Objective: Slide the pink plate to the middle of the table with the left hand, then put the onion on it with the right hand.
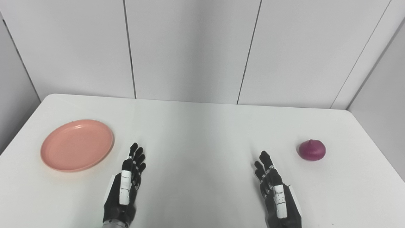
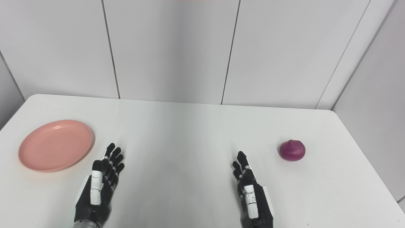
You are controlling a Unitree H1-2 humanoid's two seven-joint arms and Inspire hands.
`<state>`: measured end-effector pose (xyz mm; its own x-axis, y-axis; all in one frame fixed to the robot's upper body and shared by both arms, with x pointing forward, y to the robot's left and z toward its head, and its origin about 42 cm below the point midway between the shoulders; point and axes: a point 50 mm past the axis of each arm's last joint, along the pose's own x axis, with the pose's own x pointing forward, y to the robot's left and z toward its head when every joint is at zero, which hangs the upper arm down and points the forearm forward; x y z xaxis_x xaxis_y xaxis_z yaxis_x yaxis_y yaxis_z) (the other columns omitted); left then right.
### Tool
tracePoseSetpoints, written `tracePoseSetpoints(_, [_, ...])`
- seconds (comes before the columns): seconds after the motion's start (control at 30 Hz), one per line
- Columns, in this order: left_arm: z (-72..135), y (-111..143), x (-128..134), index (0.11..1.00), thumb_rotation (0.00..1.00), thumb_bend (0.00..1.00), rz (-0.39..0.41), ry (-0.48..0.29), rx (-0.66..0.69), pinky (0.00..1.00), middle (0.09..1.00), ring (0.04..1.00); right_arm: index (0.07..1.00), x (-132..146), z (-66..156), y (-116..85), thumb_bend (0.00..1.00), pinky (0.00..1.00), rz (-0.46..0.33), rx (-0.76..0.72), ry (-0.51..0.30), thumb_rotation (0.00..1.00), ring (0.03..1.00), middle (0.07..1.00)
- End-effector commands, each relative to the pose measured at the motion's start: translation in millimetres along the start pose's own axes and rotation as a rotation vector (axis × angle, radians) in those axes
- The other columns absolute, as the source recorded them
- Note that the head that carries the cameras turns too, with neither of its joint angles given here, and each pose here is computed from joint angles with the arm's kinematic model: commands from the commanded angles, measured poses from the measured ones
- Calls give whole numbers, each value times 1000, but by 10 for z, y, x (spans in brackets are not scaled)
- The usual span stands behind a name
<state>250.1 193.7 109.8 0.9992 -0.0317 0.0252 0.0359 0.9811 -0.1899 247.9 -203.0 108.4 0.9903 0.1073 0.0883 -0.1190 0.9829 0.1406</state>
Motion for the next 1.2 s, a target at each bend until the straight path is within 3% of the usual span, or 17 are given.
tracePoseSetpoints(0.0, [-151,66,-323,1000,998,852,37,69,-20,1000,1000,1000,976,-229,-288,-125,825,1000,-35,0,118,905,982,998])
tracePoseSetpoints(1.17, [-177,-17,-336,1000,1000,856,30,68,-25,1000,1000,1000,974,-261,-294,-190,840,1000,-30,7,120,900,983,996])
